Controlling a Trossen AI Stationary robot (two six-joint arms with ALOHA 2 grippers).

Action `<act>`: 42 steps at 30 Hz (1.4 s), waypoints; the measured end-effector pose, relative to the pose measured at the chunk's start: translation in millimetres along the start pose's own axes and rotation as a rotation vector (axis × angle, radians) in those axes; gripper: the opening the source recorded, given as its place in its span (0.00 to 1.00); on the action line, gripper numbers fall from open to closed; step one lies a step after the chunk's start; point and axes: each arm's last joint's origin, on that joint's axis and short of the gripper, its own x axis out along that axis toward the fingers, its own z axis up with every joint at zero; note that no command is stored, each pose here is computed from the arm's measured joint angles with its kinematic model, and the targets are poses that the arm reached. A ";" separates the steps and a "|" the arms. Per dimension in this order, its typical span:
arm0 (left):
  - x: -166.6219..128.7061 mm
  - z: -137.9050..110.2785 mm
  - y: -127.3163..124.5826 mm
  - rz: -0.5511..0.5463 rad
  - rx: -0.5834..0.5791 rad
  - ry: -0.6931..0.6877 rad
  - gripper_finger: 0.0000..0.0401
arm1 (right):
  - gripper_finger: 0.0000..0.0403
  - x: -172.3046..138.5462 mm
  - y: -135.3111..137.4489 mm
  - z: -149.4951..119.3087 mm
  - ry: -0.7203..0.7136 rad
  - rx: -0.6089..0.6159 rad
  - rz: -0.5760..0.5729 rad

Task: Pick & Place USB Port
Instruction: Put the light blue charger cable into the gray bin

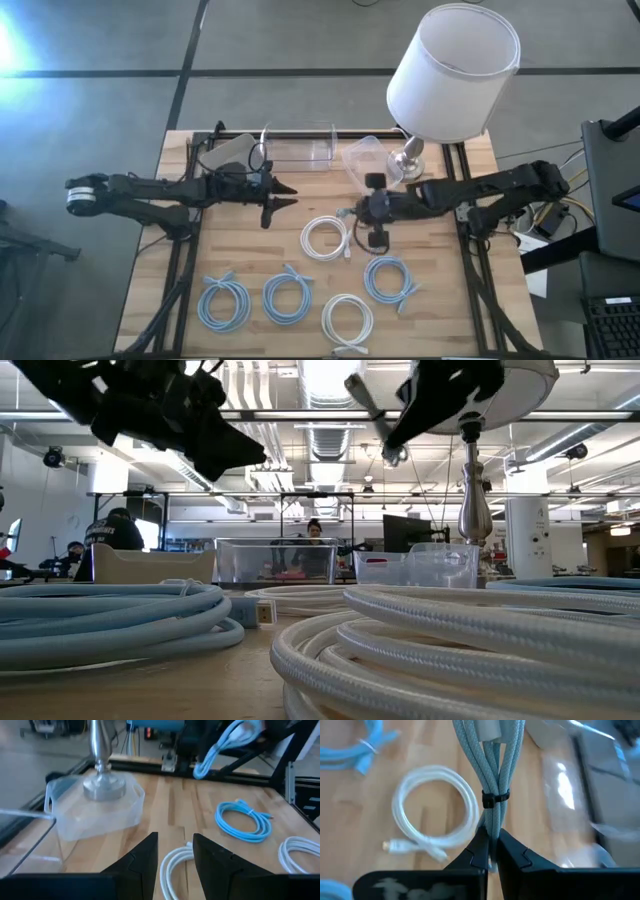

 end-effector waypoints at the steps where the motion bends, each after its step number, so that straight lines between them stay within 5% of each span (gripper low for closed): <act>1: -0.6 -2.9 -0.3 -0.002 0.013 -0.021 0.31 | 0.03 6.8 -2.3 -3.3 -0.033 0.001 0.024; 12: -5.7 -15.8 -1.6 -0.011 0.055 -0.174 0.31 | 0.03 66.3 -23.2 -9.5 -0.446 0.153 0.013; 30: 36.8 -1.5 3.9 -0.021 0.130 -0.120 0.32 | 0.03 110.3 -21.8 8.0 -0.292 0.267 -0.010; 42: 35.5 -2.4 2.3 -0.019 0.129 -0.117 0.51 | 0.03 107.7 -22.2 8.6 -0.317 0.272 -0.024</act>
